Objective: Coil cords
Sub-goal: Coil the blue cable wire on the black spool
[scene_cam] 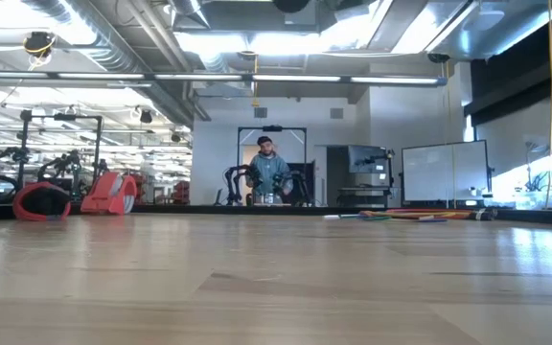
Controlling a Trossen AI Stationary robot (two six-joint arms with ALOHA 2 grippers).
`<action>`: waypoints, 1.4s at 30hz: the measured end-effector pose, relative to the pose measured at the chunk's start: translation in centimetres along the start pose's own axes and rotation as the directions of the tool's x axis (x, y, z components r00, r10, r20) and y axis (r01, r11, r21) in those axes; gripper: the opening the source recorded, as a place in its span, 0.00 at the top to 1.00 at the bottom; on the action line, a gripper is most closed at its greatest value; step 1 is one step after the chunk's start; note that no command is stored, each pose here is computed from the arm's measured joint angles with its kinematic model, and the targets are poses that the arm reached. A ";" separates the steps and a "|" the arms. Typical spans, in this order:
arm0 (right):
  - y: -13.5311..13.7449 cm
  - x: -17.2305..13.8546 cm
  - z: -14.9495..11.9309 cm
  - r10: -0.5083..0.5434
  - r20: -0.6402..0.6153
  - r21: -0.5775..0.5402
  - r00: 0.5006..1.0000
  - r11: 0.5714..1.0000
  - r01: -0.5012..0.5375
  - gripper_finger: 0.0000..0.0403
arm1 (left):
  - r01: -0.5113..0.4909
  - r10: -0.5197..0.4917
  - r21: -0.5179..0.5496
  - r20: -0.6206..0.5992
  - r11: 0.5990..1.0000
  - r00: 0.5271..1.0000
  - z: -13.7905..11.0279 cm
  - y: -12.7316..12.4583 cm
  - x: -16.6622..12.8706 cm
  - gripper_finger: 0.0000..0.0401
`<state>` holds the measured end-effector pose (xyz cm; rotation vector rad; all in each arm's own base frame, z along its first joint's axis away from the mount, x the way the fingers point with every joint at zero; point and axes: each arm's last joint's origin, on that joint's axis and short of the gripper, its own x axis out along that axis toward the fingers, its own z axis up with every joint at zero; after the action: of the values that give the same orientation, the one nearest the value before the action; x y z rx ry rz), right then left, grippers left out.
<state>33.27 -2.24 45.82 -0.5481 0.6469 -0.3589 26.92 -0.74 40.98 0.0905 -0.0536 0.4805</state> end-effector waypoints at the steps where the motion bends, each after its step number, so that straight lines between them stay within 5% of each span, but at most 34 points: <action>1: 0.2 0.4 0.2 -0.004 0.010 0.001 1.000 1.000 0.004 0.99 | 0.000 -0.001 0.010 0.006 1.000 1.000 -0.2 -0.2 0.3 1.00; 22: -0.8 -0.7 2.3 0.050 0.299 0.193 0.953 0.975 -0.112 0.99 | -0.075 0.088 0.130 -0.091 0.989 0.992 -4.4 -2.4 4.5 1.00; 27: -1.6 -3.0 2.6 0.036 0.379 0.225 0.925 0.966 -0.130 0.99 | -0.088 0.103 0.155 -0.097 0.984 0.990 -4.5 -2.3 4.5 1.00; 34: -3.0 -9.2 3.9 -0.072 0.596 0.283 0.800 0.951 -0.125 0.99 | -0.092 0.122 0.184 -0.158 0.979 0.980 -5.7 -2.4 4.9 1.00; 42: -3.4 -13.0 2.8 -0.100 0.580 0.270 0.809 0.960 -0.075 0.99 | -0.075 0.131 0.224 -0.244 0.972 0.961 -7.2 -2.3 5.1 1.00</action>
<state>24.93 2.26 55.69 -0.3583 -0.0198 -0.2646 32.75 0.29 34.04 0.2356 0.2502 0.5988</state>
